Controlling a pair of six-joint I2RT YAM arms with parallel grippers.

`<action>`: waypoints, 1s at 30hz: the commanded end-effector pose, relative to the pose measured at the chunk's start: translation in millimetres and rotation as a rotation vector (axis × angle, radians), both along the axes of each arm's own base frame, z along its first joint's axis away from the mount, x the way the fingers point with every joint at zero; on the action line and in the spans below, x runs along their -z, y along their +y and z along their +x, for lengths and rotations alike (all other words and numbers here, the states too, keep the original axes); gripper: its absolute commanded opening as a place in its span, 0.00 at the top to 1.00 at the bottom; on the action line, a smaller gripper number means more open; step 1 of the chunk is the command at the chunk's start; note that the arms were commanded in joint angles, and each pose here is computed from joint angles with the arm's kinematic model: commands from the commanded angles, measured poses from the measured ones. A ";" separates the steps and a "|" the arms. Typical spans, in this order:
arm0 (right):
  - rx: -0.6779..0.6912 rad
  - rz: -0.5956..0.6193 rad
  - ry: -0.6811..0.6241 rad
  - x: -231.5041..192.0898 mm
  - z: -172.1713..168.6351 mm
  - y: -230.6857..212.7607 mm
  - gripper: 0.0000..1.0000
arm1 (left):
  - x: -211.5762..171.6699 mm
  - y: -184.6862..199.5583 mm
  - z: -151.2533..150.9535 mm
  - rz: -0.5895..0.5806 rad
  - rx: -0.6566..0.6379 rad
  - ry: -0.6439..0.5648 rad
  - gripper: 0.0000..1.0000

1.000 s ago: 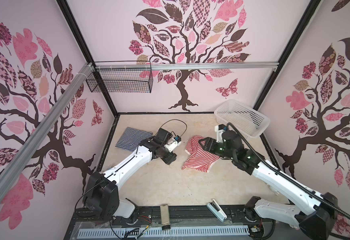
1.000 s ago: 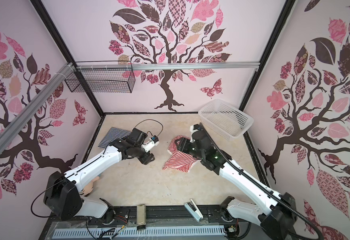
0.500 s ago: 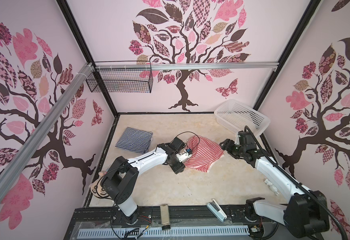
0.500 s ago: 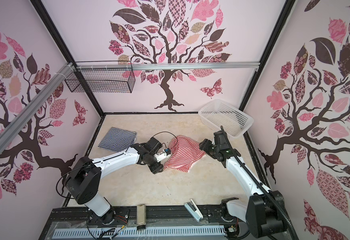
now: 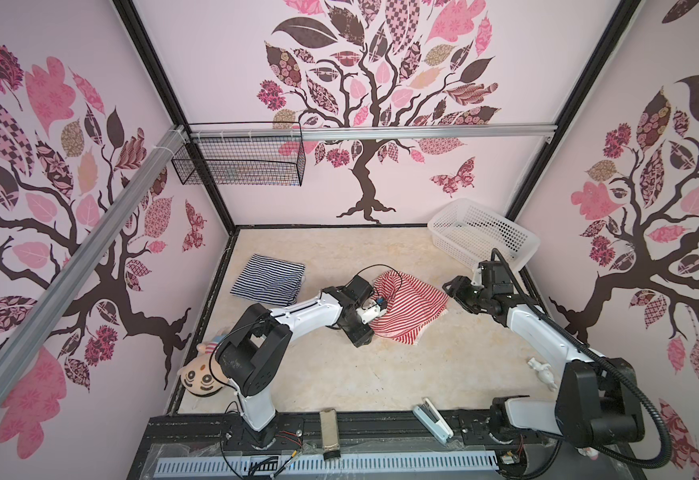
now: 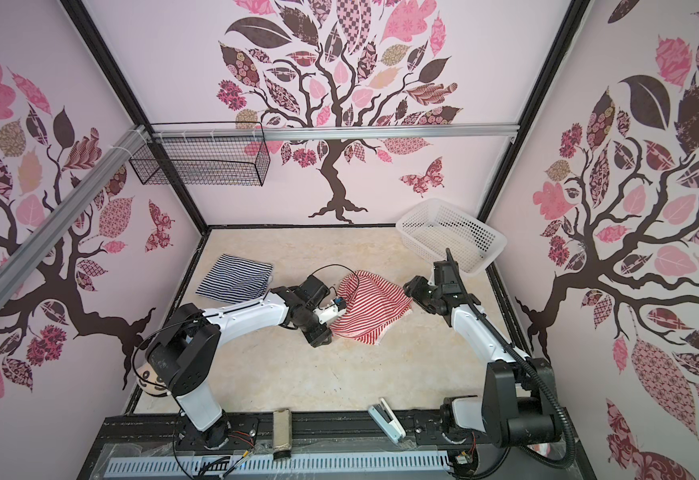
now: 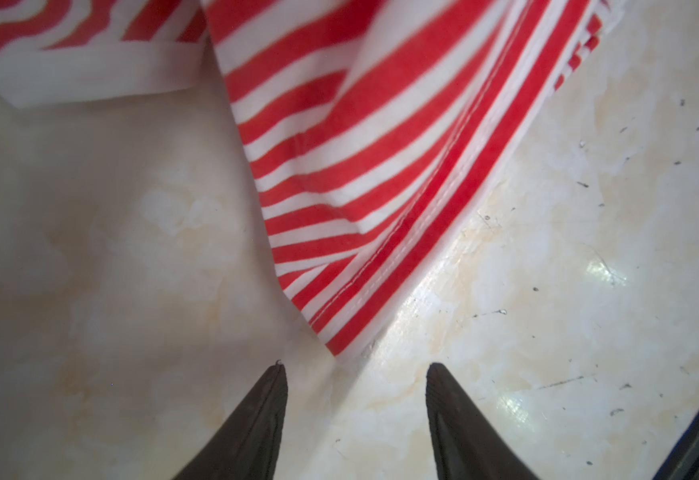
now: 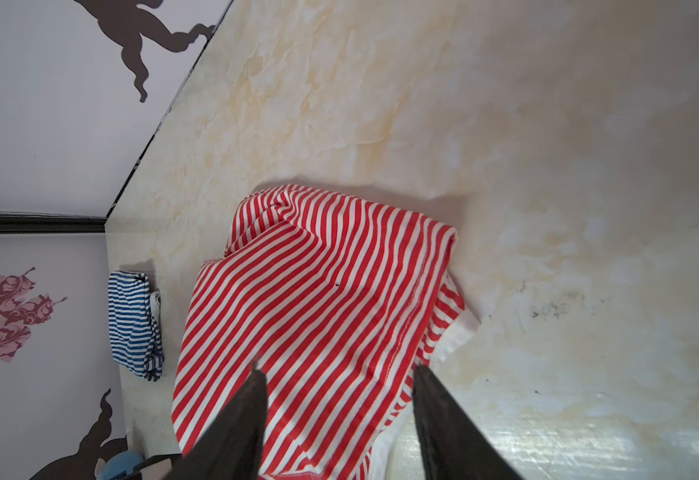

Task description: Fold and stack the tank tops

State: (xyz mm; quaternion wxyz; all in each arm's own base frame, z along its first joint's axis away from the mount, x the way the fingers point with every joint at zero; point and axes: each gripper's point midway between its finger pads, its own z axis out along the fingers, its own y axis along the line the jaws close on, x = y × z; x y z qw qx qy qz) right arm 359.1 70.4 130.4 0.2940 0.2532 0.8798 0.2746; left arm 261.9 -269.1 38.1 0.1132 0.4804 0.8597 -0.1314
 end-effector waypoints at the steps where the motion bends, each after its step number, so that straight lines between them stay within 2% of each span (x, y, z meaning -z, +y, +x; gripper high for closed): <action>1: 0.013 0.004 0.008 6.5 4.5 -9.5 0.48 | 1.6 -11.6 8.0 -0.012 0.004 -0.001 0.46; 3: 0.018 0.009 0.008 6.4 8.1 -14.2 0.48 | 4.5 -11.0 11.3 0.003 -0.002 -0.006 0.48; 5: 0.016 0.017 0.014 8.8 12.7 -17.2 0.42 | 8.0 -8.8 16.0 0.025 -0.012 -0.018 0.50; 7: 0.002 0.022 0.029 15.7 17.1 -16.7 0.34 | 10.0 -7.4 19.0 0.040 -0.015 -0.028 0.62; 10: 0.000 0.019 0.056 28.8 23.7 -18.3 0.34 | 10.5 -6.4 20.9 0.051 -0.016 -0.034 0.79; 15: -0.011 0.040 0.095 50.2 37.9 -15.8 0.35 | 4.0 -1.5 23.3 0.065 -0.020 -0.067 0.95; 19: -0.040 0.073 0.147 65.4 47.8 -9.4 0.36 | -3.3 3.0 24.1 0.072 -0.023 -0.095 0.99; 30: -0.023 0.078 0.204 92.4 44.4 -10.6 0.42 | -7.3 7.0 23.3 0.078 -0.027 -0.108 1.00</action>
